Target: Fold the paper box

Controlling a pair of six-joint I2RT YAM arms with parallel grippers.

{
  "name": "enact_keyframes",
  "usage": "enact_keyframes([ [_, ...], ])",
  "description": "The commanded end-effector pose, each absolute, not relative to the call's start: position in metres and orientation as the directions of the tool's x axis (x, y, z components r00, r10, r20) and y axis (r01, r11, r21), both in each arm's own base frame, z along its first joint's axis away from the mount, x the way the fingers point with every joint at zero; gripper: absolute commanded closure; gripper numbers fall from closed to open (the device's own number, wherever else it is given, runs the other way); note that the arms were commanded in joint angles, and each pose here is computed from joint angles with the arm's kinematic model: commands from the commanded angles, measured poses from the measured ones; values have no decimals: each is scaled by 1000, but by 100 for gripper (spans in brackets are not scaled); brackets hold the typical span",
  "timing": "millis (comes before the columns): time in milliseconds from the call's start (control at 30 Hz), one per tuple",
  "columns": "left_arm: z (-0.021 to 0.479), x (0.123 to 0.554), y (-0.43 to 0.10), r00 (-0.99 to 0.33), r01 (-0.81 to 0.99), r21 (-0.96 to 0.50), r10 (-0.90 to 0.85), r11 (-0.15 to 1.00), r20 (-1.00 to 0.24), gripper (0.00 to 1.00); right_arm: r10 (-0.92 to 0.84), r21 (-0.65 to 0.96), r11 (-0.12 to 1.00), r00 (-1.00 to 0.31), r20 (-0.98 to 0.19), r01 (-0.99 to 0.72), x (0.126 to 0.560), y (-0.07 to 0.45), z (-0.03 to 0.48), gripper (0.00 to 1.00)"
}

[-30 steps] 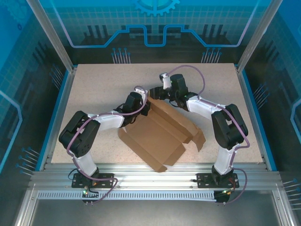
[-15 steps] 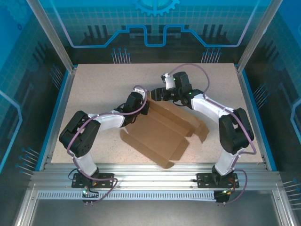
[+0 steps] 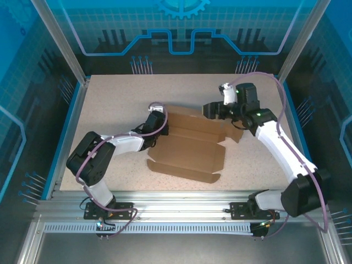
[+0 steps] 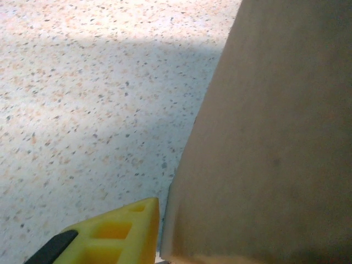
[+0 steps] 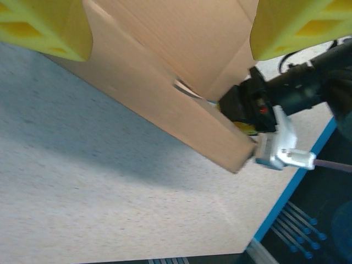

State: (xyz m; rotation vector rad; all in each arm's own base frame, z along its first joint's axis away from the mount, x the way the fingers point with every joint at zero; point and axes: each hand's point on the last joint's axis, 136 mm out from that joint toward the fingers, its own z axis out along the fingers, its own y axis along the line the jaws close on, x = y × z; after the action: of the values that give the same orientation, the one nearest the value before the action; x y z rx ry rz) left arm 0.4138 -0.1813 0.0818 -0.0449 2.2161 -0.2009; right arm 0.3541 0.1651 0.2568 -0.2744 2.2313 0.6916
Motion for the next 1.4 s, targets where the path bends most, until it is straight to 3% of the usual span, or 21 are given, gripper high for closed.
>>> enact_keyframes([
  [0,92,403,-174,-589,0,-215,-174,977,-789,69,45,353,895,-732,-680,-273,337,133,236,24],
  [167,105,385,-173,-599,27,-265,-196,964,-776,43,109,368,912,-754,-648,-184,330,119,223,25],
  [400,148,356,-176,-592,128,-319,-185,939,-784,23,166,367,924,-754,-636,-105,334,106,215,26],
  [633,189,359,-182,-618,166,-383,-207,909,-759,1,259,414,910,-745,-615,-26,341,102,207,27],
  [867,196,397,-186,-648,153,-465,-267,872,-713,1,332,465,885,-742,-583,30,349,104,194,28],
  [1100,182,429,-201,-659,165,-443,-236,881,-714,1,373,536,844,-757,-536,37,356,115,183,30],
  [1367,153,432,-203,-695,166,-409,-188,897,-694,1,391,578,815,-772,-501,38,361,123,175,34],
])
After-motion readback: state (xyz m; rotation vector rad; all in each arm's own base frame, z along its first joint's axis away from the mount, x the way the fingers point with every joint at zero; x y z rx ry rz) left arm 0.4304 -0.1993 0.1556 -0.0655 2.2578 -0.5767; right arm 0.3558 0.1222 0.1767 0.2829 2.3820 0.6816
